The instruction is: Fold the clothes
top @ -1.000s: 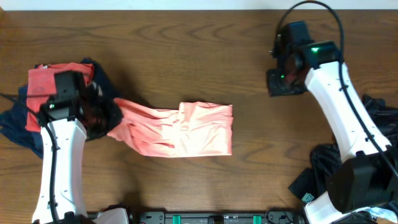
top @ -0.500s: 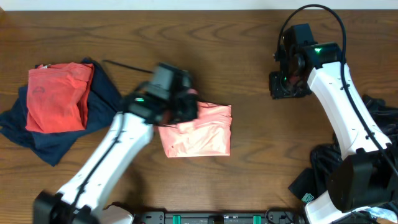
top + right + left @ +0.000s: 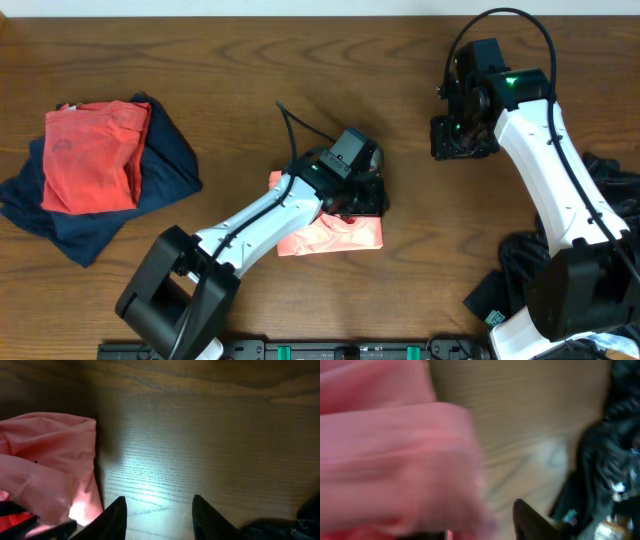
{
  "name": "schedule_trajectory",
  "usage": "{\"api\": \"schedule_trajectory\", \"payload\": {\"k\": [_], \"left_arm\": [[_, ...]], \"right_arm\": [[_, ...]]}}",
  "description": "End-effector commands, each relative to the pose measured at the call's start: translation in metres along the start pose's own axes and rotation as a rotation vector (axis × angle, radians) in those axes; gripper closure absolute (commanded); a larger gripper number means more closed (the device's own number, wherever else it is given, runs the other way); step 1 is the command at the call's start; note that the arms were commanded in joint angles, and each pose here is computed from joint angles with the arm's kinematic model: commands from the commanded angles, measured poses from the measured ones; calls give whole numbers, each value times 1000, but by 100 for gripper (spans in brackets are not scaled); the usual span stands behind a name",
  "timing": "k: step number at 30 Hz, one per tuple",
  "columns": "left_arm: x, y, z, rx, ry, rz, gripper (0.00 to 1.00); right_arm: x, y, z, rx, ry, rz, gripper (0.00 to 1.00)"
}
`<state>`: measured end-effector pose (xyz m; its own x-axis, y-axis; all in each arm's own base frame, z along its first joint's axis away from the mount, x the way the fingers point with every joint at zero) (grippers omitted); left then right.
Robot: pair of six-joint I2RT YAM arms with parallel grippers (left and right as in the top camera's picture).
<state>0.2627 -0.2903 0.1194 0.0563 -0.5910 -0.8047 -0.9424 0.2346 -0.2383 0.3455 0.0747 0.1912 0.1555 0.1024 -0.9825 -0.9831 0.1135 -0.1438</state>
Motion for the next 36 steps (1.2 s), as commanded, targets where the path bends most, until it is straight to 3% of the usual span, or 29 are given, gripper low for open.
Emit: {"api": "schedule_trajectory", "payload": {"k": [1,6,10,14,17,20,28,32,36], "left_arm": [[-36,-15,-20,92,137,-57,49],[-108,-34,-12,139,139,-243,49],[-164,-47,21,61,-2,-423,42],[-191,-46,61,-52,-142,-484,40],[-189,-38,89,-139,-235,-446,40],[-173,-28,113,-203,-298,-374,40],[-110,-13,146,-309,-272,-137,39],[-84,-4,158,-348,-262,-39,39],[-69,3,164,-334,-271,27,39]], "right_arm": [[3,2,2,-21,-10,13,59],[0,9,27,-173,-224,55,59],[-9,18,54,-291,-442,81,63],[-14,29,79,-376,-553,98,69],[-12,40,94,-420,-560,128,78],[-5,55,114,-472,-583,170,79],[55,94,130,-521,-550,335,83],[102,100,101,-436,-355,379,93],[139,81,54,-220,-68,300,98]]}}
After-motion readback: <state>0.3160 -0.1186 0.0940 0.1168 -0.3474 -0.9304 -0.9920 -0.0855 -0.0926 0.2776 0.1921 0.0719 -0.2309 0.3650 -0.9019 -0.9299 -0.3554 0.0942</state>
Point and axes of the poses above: each gripper's point midway between its finger pads, its own x axis out along the fingers, its own z axis along the line the jaws close on, y = z × x, the point moved 5 cm from there along -x, back along the fingers, and after that the axes turned 9 degrees about x, right-handed, at the moved point
